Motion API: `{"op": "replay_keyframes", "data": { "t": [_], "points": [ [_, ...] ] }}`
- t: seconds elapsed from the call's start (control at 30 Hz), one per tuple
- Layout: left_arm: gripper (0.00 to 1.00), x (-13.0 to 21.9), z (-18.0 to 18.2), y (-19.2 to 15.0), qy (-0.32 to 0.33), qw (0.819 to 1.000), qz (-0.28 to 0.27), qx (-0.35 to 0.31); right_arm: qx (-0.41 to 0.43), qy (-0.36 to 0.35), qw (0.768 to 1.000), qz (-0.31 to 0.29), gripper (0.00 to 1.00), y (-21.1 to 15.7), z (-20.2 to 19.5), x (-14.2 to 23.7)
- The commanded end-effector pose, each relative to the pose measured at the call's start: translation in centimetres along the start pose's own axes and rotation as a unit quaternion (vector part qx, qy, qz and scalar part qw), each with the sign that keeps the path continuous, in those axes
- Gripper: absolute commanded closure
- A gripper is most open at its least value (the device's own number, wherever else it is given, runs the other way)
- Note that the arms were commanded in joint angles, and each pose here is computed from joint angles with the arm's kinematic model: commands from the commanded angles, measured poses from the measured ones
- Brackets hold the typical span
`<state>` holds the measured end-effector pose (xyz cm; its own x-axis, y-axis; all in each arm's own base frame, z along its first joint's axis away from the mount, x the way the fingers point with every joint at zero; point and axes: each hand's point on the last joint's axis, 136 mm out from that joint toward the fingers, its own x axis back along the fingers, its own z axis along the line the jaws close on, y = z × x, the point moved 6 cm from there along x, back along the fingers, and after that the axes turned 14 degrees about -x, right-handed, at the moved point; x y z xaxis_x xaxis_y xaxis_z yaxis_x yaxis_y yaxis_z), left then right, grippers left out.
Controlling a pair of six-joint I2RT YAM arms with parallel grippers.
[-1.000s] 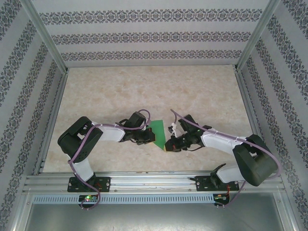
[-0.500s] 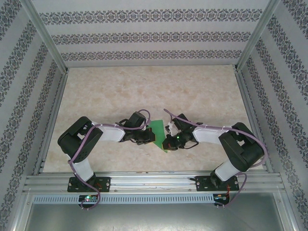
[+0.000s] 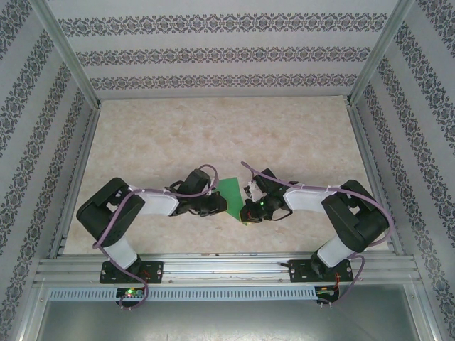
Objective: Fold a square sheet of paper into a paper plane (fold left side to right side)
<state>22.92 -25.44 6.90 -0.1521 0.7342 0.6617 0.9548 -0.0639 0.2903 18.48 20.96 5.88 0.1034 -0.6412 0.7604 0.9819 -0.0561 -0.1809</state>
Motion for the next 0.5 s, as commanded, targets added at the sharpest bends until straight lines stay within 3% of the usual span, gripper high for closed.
{"op": "replay_keyframes", "data": {
  "t": [0.0,0.47],
  "points": [
    [0.89,0.2,-1.9,-0.2,-0.023,0.999,-0.012,-0.025,-0.038,-0.081,0.996,-0.003,1.0,-0.7,-3.1,-0.8],
    [0.9,-2.4,-3.6,-0.3,-0.048,0.998,-0.001,-0.033,-0.041,-0.088,0.995,-0.002,1.0,-0.8,-3.4,-1.0]
  ]
}}
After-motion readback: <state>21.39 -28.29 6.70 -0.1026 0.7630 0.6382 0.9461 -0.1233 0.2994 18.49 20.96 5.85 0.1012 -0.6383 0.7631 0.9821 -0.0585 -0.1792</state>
